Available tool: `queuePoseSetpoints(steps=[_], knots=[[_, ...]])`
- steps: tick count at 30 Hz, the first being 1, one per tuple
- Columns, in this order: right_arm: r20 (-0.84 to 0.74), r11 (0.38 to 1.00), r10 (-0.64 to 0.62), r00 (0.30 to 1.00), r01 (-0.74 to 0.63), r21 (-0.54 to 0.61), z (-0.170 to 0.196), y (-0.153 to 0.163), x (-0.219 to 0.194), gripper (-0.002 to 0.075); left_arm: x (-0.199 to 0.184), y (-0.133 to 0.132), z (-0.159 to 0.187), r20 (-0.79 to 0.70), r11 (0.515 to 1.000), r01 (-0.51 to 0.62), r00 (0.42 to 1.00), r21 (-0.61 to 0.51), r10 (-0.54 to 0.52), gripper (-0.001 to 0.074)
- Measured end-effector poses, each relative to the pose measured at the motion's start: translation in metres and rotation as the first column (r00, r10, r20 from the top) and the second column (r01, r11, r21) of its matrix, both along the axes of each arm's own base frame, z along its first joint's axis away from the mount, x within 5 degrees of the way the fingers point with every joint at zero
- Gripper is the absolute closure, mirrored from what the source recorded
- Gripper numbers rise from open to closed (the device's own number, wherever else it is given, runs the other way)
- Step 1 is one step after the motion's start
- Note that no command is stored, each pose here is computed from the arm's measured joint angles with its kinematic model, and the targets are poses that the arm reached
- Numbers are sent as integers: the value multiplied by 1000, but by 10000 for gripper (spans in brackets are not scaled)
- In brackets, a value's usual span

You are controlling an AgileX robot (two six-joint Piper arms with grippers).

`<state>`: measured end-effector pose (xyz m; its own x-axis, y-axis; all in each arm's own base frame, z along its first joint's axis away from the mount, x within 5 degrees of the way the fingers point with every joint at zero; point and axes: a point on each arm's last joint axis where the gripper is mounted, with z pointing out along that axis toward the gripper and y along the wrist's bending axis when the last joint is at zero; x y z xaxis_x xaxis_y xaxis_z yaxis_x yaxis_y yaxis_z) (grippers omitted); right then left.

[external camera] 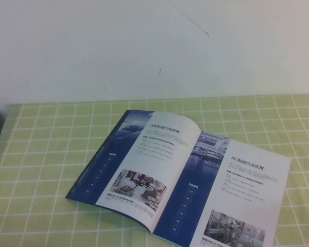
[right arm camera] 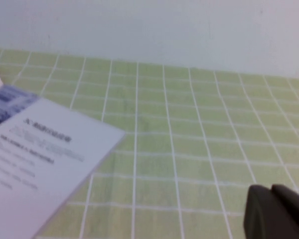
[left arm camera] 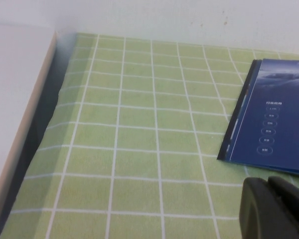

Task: Close book
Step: 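Close the open booklet and leave it lying on the table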

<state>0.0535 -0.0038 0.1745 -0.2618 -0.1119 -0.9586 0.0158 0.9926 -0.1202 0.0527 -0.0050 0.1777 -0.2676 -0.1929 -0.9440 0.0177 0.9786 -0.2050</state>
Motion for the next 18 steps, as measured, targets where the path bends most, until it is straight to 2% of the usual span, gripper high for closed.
queuePoseSetpoints(steps=[5,8,11,13,18], knots=[[216,1000,22,976,-21,-7,20,2,3,729,3,1,9,117,1000,-11,993,-7,12,738],[383,999,40,923,-37,-16,35,4,2,729,3,2,26,302,1000,-26,953,-11,28,738],[548,998,59,834,-52,-28,52,5,-1,729,1,4,42,469,999,-38,882,-18,42,738],[646,998,70,760,-60,-38,62,6,-6,729,-2,5,54,580,999,-45,813,-25,51,738],[797,996,91,596,-69,-62,80,8,-16,729,-10,6,70,730,998,-52,680,-43,67,738]])
